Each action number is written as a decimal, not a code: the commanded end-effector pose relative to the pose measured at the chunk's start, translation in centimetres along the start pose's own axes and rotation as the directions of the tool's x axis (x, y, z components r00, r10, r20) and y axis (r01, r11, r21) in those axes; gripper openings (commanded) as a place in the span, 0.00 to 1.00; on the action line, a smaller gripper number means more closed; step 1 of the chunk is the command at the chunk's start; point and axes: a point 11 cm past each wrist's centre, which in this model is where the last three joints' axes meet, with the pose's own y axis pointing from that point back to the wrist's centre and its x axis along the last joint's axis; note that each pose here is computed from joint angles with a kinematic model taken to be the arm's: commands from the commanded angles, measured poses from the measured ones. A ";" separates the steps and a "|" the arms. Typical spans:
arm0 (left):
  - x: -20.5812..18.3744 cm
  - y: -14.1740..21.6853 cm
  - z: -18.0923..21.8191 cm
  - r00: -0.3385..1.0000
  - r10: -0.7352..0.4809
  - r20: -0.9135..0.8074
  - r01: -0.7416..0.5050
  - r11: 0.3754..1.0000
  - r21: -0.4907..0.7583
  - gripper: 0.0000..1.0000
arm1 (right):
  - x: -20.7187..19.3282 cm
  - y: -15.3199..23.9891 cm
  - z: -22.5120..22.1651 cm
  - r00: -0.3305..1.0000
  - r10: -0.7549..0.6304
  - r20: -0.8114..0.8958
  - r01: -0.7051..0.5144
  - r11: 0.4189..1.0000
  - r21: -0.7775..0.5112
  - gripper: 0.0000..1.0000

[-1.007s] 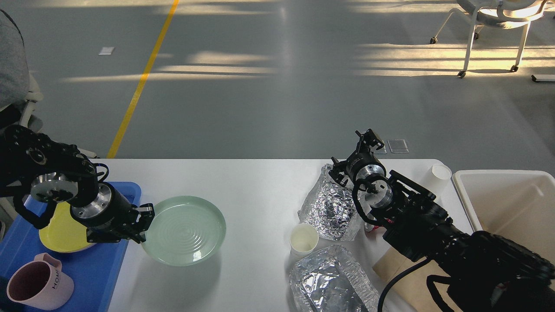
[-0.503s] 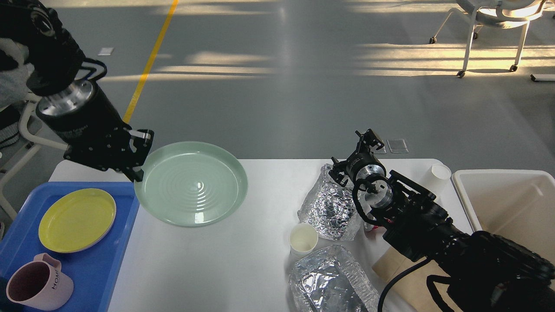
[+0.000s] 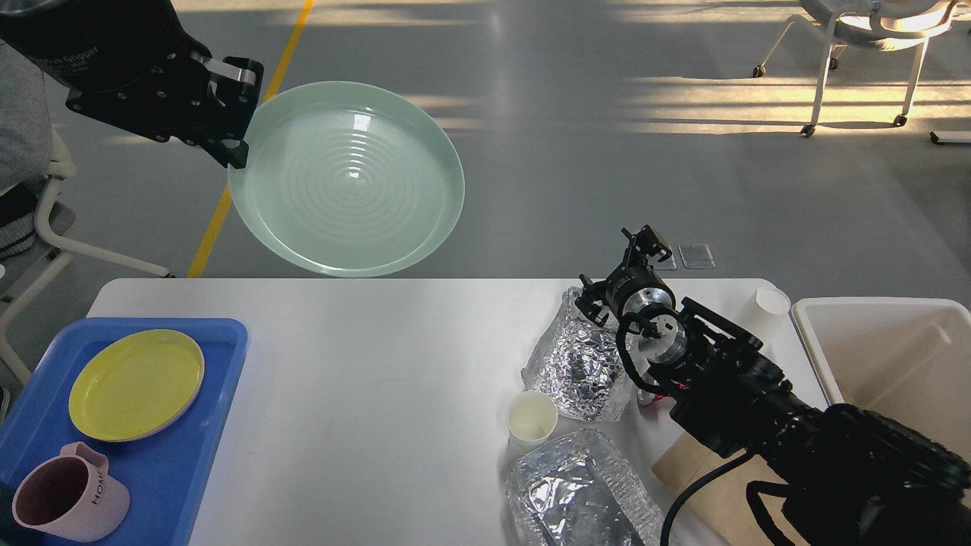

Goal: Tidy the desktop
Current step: 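Lift the pale green plate up with the left gripper, then lower the green plate onto the yellow plate on the blue tray, then raise the open left gripper away from the tray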

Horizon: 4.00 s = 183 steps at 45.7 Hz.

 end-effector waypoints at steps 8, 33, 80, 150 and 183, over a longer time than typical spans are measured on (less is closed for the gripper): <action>0.3 4.1 1.5 0.993 0.110 0.037 -0.109 0.994 -0.023 0.00 | 0.0 0.0 0.0 1.000 0.001 0.000 -0.001 1.000 0.000 1.00; -3.0 -6.1 -14.4 0.951 -0.139 -0.278 0.218 0.935 0.280 0.00 | 0.0 0.0 0.0 1.000 0.001 0.002 -0.001 1.000 0.000 1.00; -11.7 -22.2 -37.0 0.733 0.396 -0.553 -0.050 0.842 0.537 0.00 | 0.0 0.0 0.0 1.000 0.001 0.000 -0.001 1.000 0.000 1.00; -12.3 -24.7 -34.6 0.656 0.342 -0.673 -0.057 0.911 0.408 0.77 | 0.0 0.0 0.0 1.000 0.001 0.000 -0.001 1.000 0.000 1.00; -1.9 -11.1 -13.9 0.931 -0.203 -0.305 0.230 0.972 0.056 0.91 | 0.0 0.0 0.0 1.000 0.001 0.000 -0.001 1.000 0.000 1.00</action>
